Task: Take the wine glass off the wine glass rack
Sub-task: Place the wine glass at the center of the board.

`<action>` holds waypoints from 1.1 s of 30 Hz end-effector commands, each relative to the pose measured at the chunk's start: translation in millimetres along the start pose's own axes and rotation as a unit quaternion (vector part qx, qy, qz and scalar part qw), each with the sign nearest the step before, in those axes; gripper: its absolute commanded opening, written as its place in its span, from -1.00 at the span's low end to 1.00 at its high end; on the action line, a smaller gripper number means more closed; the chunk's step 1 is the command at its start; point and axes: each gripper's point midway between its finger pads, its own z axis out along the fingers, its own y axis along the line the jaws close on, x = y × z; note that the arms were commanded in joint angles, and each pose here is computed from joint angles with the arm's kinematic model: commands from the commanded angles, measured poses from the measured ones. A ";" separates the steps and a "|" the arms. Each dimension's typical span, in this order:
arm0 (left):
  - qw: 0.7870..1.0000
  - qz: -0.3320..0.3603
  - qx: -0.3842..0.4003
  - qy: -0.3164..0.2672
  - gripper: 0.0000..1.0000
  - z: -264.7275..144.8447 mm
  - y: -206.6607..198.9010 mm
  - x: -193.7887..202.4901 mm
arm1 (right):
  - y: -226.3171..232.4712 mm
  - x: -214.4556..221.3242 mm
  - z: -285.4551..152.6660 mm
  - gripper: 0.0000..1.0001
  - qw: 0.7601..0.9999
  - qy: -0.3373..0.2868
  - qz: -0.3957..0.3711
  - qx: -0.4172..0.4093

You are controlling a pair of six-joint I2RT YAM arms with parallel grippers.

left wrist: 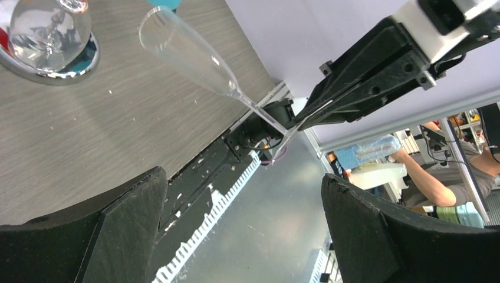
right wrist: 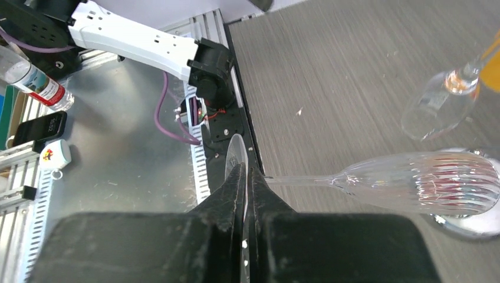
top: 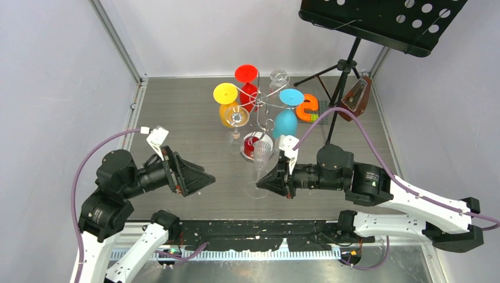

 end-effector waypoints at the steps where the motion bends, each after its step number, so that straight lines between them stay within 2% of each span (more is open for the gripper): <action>1: 0.999 -0.011 0.029 0.030 0.99 5.7 -3.3 8.9 | 8.1 -37.1 -0.8 -0.89 0.995 -0.077 -0.069 -0.008; 7: 0.998 -0.023 0.044 0.047 0.99 12.2 0.1 16.1 | 20.0 -34.2 9.0 -0.89 0.986 -0.085 -0.143 -0.017; 12: 0.997 -0.029 0.051 0.056 0.99 15.0 0.1 17.8 | 34.8 -38.1 16.8 -0.89 0.968 -0.122 -0.217 -0.028; 17: 0.996 -0.035 0.058 0.055 0.99 15.3 -1.1 19.0 | 38.4 -38.1 29.0 -0.89 0.956 -0.118 -0.266 -0.014; 33: 0.994 -0.062 0.077 0.054 0.99 16.9 2.9 31.5 | 68.1 -51.1 62.4 -0.89 0.936 -0.144 -0.319 -0.016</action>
